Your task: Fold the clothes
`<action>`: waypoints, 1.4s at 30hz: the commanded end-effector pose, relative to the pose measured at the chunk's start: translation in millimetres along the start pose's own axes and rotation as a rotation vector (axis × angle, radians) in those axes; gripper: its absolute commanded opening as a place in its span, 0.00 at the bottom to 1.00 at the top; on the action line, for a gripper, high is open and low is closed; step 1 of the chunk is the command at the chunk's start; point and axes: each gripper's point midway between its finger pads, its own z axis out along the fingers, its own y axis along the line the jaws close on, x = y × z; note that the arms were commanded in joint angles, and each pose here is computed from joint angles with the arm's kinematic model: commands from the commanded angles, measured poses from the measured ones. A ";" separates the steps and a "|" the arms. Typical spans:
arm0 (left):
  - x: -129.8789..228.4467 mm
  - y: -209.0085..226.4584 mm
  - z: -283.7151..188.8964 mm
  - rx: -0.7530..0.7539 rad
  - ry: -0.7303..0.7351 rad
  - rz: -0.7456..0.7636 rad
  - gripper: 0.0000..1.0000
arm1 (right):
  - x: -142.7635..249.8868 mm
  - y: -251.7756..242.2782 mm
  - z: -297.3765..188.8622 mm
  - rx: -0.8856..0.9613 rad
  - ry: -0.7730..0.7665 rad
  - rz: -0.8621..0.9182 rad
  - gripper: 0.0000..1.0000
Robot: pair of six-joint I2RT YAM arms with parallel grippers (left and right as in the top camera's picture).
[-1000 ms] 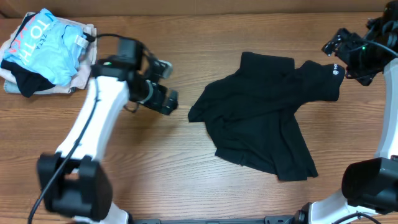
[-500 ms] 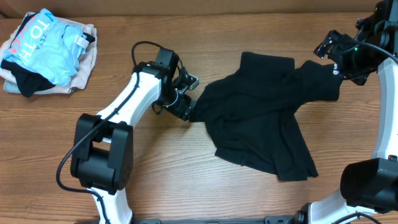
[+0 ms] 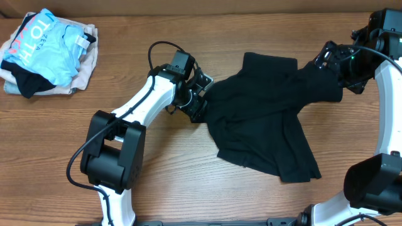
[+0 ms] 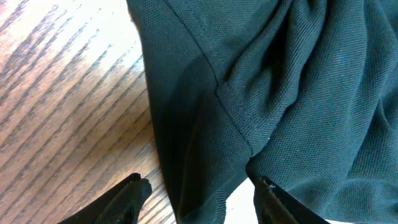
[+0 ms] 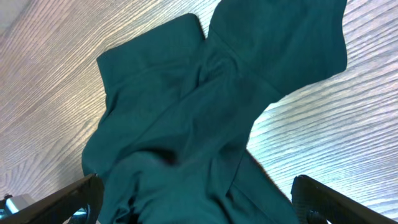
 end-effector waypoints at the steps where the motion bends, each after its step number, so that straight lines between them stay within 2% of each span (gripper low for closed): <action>1: 3.3 2.4 5.9 -0.010 0.016 -0.002 0.58 | 0.6 2.4 1.0 -0.007 0.000 -0.012 1.00; 5: 2.4 2.5 6.1 -0.011 0.012 -0.001 0.54 | 1.1 2.3 1.0 -0.006 0.002 -0.012 1.00; 11: 5.2 2.6 7.5 -0.010 0.019 -0.003 0.35 | 2.7 1.7 0.9 -0.004 0.009 -0.010 1.00; 23: 7.2 3.2 10.5 -0.010 0.017 -0.004 0.30 | 7.2 0.3 0.9 0.002 0.027 -0.005 1.00; 27: 7.6 3.7 10.5 -0.010 0.018 -0.005 0.19 | 9.7 0.9 0.8 -0.003 0.038 -0.003 1.00; 30: 8.0 3.6 10.8 -0.010 0.018 -0.005 0.04 | 11.6 0.3 0.7 -0.001 0.045 -0.001 1.00; 33: 8.1 4.7 10.9 -0.017 0.019 -0.033 0.04 | 13.9 -0.4 0.6 0.002 0.055 0.001 1.00; 37: 11.7 42.8 -4.1 -0.226 0.044 -0.175 0.04 | 22.1 3.3 1.3 0.004 0.083 -0.009 1.00; 38: 12.2 56.6 -19.8 -0.303 0.058 -0.207 0.04 | 25.9 7.1 2.1 0.003 0.093 -0.032 0.99; 42: 3.2 84.7 -80.2 -0.441 0.066 -0.260 0.04 | 38.8 24.0 5.0 -0.010 0.125 -0.085 0.99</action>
